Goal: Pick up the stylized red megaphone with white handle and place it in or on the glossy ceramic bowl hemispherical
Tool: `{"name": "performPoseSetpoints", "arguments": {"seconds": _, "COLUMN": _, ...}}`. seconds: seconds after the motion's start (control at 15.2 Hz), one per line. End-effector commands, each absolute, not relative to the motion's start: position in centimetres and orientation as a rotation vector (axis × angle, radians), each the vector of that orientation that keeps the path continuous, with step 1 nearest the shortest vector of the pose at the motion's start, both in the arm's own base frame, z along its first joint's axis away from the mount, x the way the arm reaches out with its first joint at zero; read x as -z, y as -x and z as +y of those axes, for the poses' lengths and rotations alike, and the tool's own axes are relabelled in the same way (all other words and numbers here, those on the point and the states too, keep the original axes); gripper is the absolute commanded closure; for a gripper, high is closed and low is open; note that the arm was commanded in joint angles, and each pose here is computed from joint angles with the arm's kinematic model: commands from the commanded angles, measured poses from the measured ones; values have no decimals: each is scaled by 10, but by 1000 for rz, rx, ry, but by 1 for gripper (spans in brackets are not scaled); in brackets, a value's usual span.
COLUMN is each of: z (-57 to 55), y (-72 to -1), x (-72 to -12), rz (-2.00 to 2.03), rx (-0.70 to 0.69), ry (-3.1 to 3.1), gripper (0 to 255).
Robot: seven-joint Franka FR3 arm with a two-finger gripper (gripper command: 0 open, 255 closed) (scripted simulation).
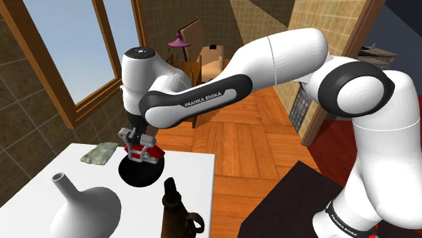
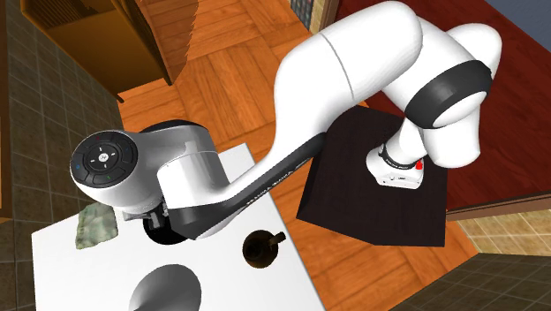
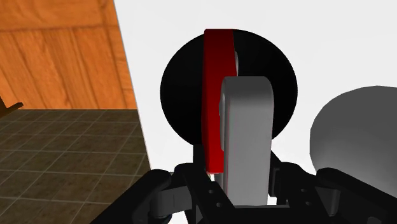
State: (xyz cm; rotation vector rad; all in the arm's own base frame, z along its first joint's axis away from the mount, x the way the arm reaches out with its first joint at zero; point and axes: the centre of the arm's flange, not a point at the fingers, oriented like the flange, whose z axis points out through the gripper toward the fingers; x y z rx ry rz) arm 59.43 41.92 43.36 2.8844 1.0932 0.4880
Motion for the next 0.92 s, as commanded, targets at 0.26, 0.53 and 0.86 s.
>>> {"name": "performPoseSetpoints", "arguments": {"seconds": 0.26, "z": 419, "y": -594, "x": -434, "rz": 1093, "rx": -490, "ry": -2884, "gripper": 0}}
{"name": "performPoseSetpoints", "arguments": {"seconds": 0.53, "z": 419, "y": -594, "x": -434, "rz": 1093, "rx": -490, "ry": -2884, "gripper": 0}}
{"name": "performPoseSetpoints", "arguments": {"seconds": 0.86, "z": 415, "y": -580, "x": -482, "rz": 1093, "rx": -490, "ry": -2884, "gripper": 0}}
